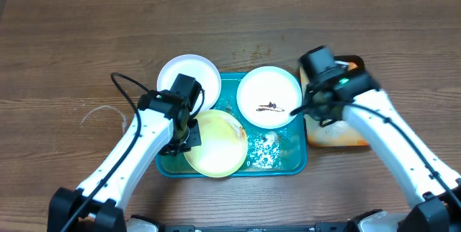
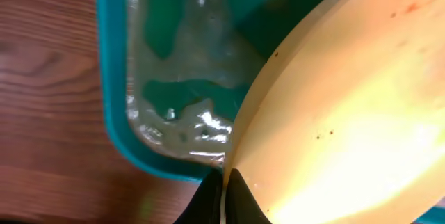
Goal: Clean dirty plates on tray and stack at the side
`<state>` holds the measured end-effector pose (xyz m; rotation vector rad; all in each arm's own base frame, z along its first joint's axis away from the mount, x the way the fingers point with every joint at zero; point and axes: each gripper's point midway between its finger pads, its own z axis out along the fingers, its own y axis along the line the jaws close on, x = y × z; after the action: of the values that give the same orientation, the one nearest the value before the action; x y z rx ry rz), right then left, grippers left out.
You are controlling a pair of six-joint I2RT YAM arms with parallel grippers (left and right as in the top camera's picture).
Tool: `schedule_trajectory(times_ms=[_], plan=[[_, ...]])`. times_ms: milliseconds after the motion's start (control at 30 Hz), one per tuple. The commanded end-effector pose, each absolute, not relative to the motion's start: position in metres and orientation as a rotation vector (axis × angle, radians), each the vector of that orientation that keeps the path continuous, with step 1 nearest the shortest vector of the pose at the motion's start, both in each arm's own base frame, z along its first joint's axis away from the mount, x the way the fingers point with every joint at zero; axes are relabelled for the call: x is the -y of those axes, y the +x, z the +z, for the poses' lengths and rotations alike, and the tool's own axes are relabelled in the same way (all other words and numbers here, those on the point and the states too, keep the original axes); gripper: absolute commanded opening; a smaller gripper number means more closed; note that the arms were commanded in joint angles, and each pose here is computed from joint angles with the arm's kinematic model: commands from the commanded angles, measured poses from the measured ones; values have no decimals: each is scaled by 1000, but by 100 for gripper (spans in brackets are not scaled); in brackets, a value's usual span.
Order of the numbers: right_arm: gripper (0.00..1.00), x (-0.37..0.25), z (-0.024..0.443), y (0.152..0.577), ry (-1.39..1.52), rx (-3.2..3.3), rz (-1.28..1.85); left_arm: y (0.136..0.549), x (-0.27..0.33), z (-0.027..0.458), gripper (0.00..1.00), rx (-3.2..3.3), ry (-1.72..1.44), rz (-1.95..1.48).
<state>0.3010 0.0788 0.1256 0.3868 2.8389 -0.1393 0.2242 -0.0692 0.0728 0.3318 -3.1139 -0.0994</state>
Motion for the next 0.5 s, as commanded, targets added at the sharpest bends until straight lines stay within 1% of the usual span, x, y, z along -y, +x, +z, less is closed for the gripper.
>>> schedule_trajectory(times_ms=[0,133,367,467], plan=[[4,-77,124,297,336,-2901,-26,217,57,82,4,3095,358,-191],[4,-72,123,296,372,-2913,-1,204,52,83,4,3045,331,-235],[4,-75,123,294,331,-2929,14,214,50,85,4,3085,353,-254],[4,-80,123,294,307,-2936,53,223,63,90,4,3106,357,-142]])
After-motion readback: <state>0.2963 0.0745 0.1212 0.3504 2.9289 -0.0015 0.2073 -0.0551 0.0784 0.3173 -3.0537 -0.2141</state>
